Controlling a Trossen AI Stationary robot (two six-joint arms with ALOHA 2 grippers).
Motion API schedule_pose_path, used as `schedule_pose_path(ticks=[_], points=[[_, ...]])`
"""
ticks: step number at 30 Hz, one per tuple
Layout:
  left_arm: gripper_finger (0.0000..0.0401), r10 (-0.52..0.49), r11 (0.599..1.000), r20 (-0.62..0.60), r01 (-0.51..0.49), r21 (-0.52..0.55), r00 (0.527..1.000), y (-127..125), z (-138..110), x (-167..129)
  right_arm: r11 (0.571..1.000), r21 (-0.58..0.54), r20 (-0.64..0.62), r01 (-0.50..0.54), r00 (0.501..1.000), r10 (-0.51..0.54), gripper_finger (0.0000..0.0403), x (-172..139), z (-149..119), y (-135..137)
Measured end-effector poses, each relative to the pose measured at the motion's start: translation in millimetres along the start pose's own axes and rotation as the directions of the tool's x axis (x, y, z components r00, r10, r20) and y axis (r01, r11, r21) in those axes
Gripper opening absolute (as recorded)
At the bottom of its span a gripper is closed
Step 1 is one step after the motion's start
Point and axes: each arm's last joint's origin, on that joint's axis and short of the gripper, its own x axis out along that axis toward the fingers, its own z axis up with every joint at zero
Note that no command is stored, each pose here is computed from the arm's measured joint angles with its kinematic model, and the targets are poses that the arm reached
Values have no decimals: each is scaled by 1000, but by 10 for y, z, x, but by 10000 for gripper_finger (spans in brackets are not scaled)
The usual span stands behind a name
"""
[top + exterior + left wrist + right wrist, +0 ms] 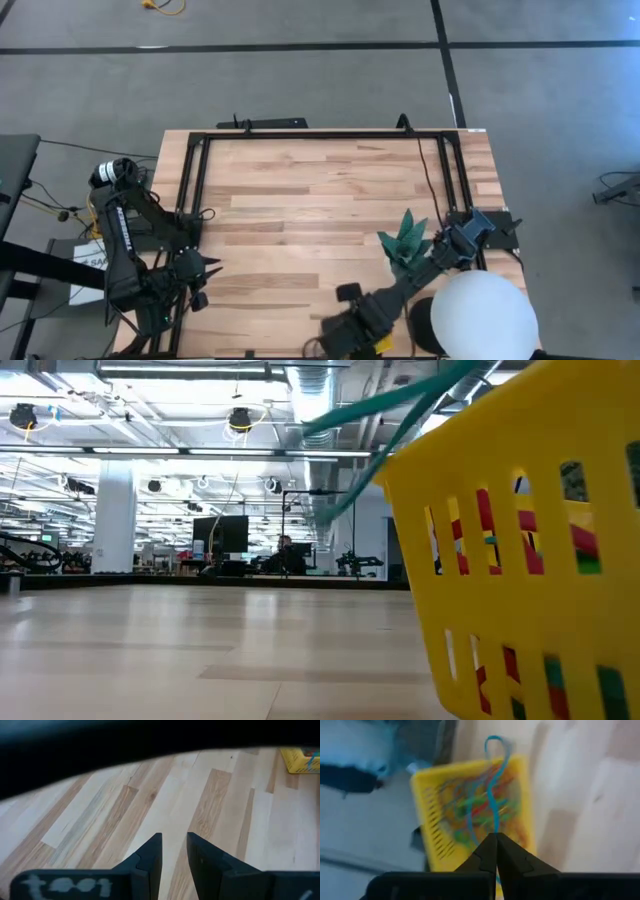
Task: Pick and place items into bin
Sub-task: Put the blue rubber band into the yellow bin, then return to Home Position
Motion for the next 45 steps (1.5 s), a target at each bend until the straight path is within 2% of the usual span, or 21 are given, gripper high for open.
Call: schedule_pose_path(ticks=[4, 8, 13, 20, 29, 33, 39, 42, 45], points=[[80, -6, 1000, 7, 6, -6, 1000, -7, 1, 0, 999, 45, -31, -24, 999, 25, 0, 4, -98, 174], [80, -10, 999, 14, 10, -40, 1000, -11, 3, 0, 994, 107, -66, 27, 998, -20, 0, 4, -200, 268], [80, -10, 998, 13, 11, -60, 1000, -11, 3, 0, 988, 131, -58, 80, 996, -73, 0, 35, -240, 329], [80, -5, 999, -88, 1, -49, 996, -18, -28, -1, 988, 138, 9, 69, 997, -71, 0, 144, -164, 329], [80, -4, 1000, -116, 1, -21, 993, -19, -35, -2, 960, 245, -107, 138, 988, -115, 7, 409, -227, 189], [80, -4, 1000, -116, 1, -21, 993, -19, -35, -1, 971, 223, -90, 87, 994, -68, 35, 399, -189, 187], [80, -4, 1000, -113, 1, -21, 994, -19, -35, -1, 998, 68, 23, 7, 1000, -8, 76, 406, -75, 234], [80, -3, 1000, -89, 2, -17, 996, -16, -28, 0, 1000, 8, 3, 18, 1000, -18, 82, 374, -88, 193], [80, -3, 1000, -52, 2, -11, 999, -11, -16, 1, 997, 21, -11, 68, 998, -67, 81, 176, -141, 88]])
